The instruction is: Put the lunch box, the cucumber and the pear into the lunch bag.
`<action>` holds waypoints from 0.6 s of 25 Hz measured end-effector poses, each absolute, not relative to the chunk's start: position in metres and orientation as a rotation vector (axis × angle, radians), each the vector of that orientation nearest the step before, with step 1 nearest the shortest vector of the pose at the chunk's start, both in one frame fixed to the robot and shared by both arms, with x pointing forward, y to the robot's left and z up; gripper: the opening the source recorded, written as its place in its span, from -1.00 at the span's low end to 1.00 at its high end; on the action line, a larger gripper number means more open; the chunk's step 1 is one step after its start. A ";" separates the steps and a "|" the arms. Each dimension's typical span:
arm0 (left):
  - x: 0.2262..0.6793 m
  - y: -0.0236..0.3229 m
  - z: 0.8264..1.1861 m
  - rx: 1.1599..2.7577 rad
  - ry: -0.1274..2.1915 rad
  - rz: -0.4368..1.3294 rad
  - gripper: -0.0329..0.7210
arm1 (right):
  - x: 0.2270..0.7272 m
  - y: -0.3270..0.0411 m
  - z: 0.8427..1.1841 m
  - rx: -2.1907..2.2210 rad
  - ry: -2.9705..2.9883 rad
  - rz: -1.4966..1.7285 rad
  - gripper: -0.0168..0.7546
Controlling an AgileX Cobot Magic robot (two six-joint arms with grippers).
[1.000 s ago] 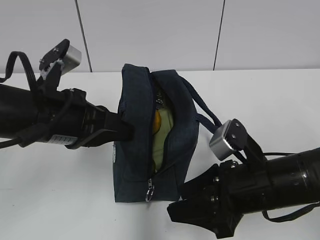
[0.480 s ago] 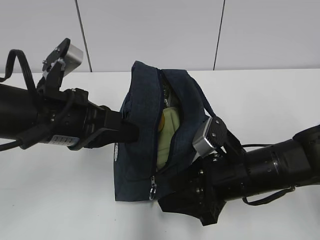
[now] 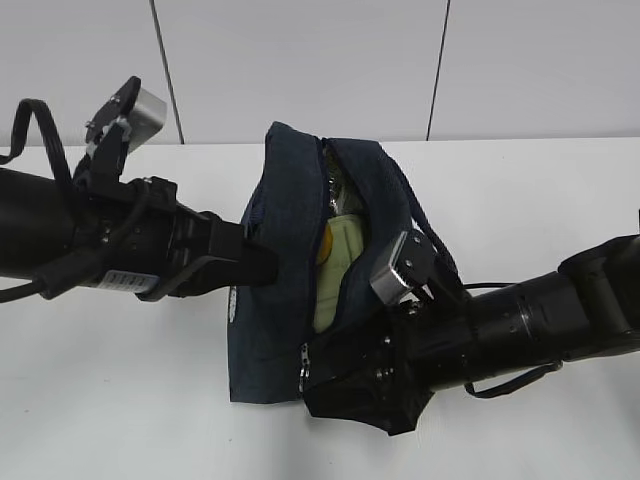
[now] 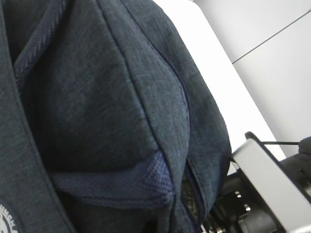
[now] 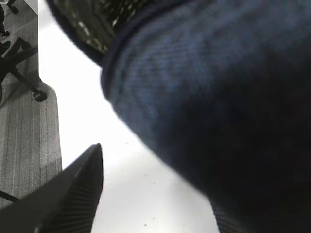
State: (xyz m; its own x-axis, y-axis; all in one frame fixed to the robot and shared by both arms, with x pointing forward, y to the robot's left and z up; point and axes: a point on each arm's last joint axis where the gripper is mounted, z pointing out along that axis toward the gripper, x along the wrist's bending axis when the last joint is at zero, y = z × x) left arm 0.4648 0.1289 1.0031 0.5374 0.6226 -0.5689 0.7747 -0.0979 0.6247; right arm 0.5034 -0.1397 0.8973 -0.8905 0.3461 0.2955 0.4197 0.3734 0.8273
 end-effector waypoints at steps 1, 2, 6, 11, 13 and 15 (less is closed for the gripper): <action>0.465 0.129 1.003 1.801 1.158 -0.198 -0.95 | 0.505 -0.139 0.897 -0.707 -2.542 -1.567 0.39; 0.464 0.129 1.003 1.800 1.157 -0.201 -0.95 | 0.506 -0.138 0.896 -0.706 -2.539 -1.566 0.39; 0.464 0.128 1.004 1.788 1.156 -0.222 -0.95 | 0.507 -0.133 0.894 -0.684 -2.539 -1.566 0.40; 0.462 0.126 1.006 1.777 1.132 -0.254 -0.95 | 0.509 -0.133 0.895 -0.686 -2.553 -1.561 0.42; 0.462 0.125 1.006 1.775 1.128 -0.261 -0.95 | 0.511 -0.133 0.894 -0.696 -2.572 -1.547 0.42; 0.461 0.125 1.007 1.775 1.124 -0.265 -0.95 | 0.514 -0.133 0.894 -0.704 -2.598 -1.534 0.42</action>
